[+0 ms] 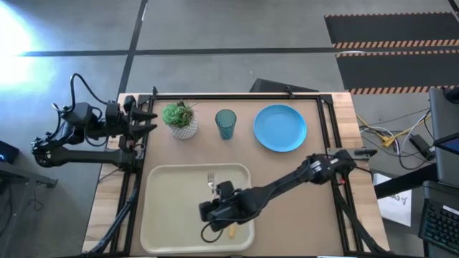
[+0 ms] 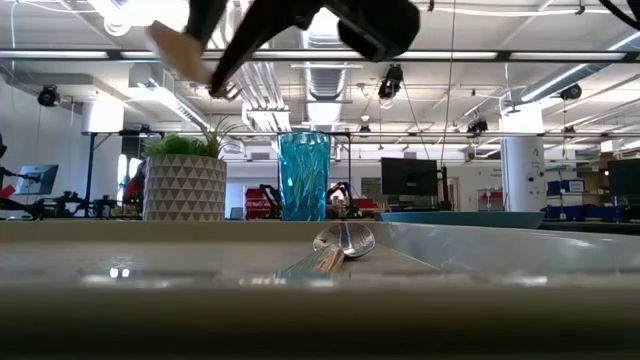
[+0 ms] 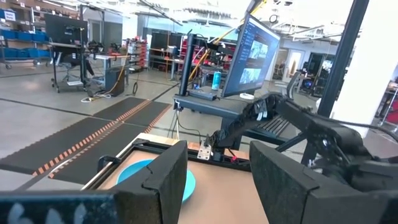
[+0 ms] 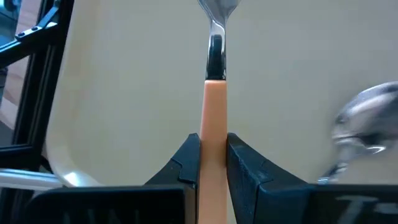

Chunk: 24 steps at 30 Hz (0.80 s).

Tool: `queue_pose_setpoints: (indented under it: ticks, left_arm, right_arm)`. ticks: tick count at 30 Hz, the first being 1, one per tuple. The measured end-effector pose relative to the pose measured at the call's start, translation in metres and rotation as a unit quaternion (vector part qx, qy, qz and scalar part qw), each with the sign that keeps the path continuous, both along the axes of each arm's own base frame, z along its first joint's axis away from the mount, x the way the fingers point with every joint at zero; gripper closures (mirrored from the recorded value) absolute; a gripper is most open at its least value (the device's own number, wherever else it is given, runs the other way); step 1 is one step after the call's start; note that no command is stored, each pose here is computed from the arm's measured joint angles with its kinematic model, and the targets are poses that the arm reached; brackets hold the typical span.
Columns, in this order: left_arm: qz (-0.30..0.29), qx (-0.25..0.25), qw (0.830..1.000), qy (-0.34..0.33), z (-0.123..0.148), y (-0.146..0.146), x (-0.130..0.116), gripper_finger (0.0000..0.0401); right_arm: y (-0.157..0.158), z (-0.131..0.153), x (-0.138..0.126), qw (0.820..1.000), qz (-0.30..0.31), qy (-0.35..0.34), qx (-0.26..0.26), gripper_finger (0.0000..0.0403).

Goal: Pick and place plate/cup/fork/spoon on tray
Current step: Put the light pink fork on the left side of the orange spoon on the gray tray

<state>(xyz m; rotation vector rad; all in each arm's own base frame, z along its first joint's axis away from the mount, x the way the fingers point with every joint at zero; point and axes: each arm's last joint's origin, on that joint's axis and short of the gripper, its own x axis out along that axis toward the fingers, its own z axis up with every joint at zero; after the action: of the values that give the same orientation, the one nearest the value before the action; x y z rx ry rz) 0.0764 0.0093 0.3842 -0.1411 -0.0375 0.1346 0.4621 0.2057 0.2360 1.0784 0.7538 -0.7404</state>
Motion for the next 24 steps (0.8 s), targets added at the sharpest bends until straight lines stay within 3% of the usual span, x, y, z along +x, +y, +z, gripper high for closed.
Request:
queue_pose_setpoints:
  ticks: [10, 24]
  left_arm:
    - [0.000, -0.003, 1.000, 0.019, -0.004, 0.000, -0.002, 0.0244]
    - [0.000, -0.006, 1.000, 0.025, -0.005, 0.000, -0.002, 0.0244]
  right_arm:
    - [0.022, -0.036, 0.008, 0.996, -0.026, 0.035, 0.081, 0.0368]
    - [0.027, -0.042, -0.007, 0.992, -0.053, 0.089, 0.077, 0.0368]
